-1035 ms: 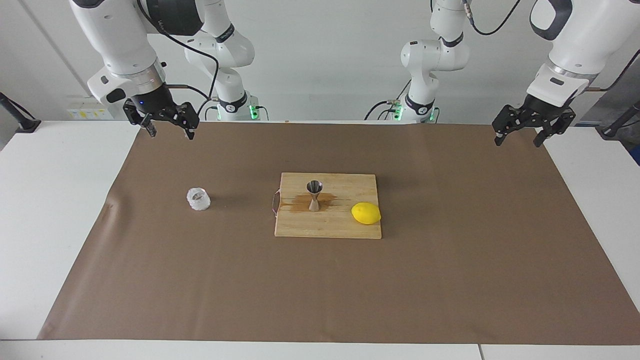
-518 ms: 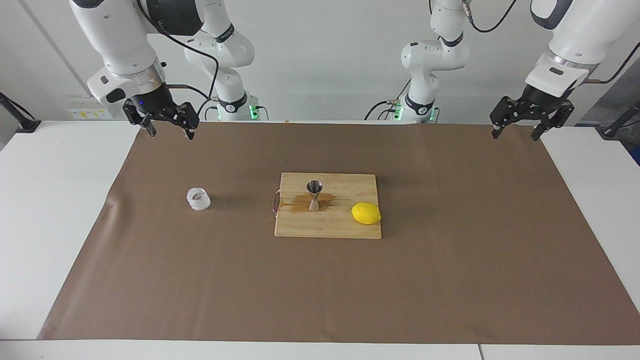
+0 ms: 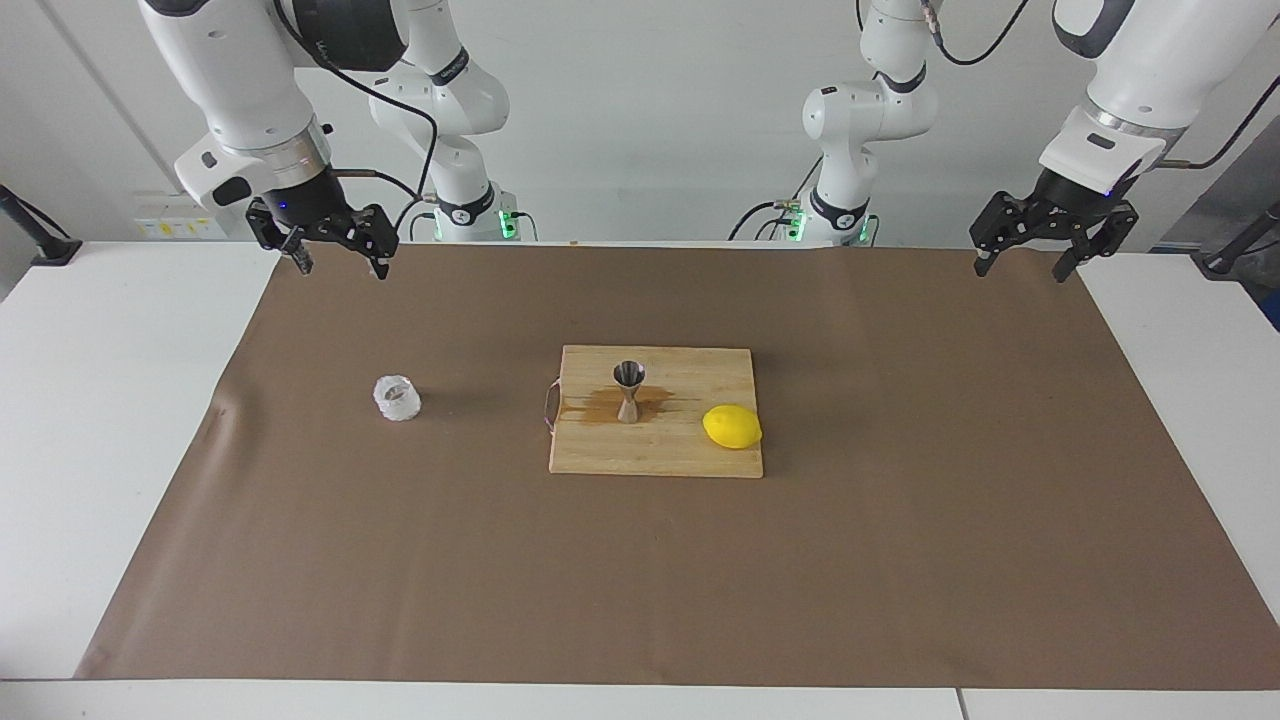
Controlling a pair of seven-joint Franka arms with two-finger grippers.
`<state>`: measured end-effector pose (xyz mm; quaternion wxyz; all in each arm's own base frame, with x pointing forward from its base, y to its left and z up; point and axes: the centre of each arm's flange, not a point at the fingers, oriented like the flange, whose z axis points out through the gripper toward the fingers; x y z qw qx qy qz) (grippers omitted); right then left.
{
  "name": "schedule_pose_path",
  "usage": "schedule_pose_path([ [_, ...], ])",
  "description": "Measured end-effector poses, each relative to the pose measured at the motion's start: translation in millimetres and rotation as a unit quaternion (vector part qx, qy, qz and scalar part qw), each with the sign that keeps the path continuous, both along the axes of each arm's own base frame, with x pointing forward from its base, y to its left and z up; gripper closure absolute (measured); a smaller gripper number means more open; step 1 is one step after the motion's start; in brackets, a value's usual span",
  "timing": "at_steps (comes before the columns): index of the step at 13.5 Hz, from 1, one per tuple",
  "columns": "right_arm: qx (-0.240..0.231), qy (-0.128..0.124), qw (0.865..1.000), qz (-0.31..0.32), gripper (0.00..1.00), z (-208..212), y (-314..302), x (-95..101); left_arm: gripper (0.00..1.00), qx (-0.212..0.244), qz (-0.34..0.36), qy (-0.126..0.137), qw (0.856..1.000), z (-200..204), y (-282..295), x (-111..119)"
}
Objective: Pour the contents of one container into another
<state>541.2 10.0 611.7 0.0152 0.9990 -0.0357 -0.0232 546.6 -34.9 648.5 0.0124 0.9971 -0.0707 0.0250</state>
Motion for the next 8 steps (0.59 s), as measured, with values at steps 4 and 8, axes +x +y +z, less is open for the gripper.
schedule_pose_path([
  [4,0.000,0.000,1.000,0.000,0.00,0,0,0.0,0.00,-0.014,-0.003,0.006,1.000,-1,-6,-1],
  [8,0.000,0.000,1.000,0.000,0.00,0,0,0.0,0.00,-0.014,-0.013,0.014,1.000,-3,-16,-4],
])
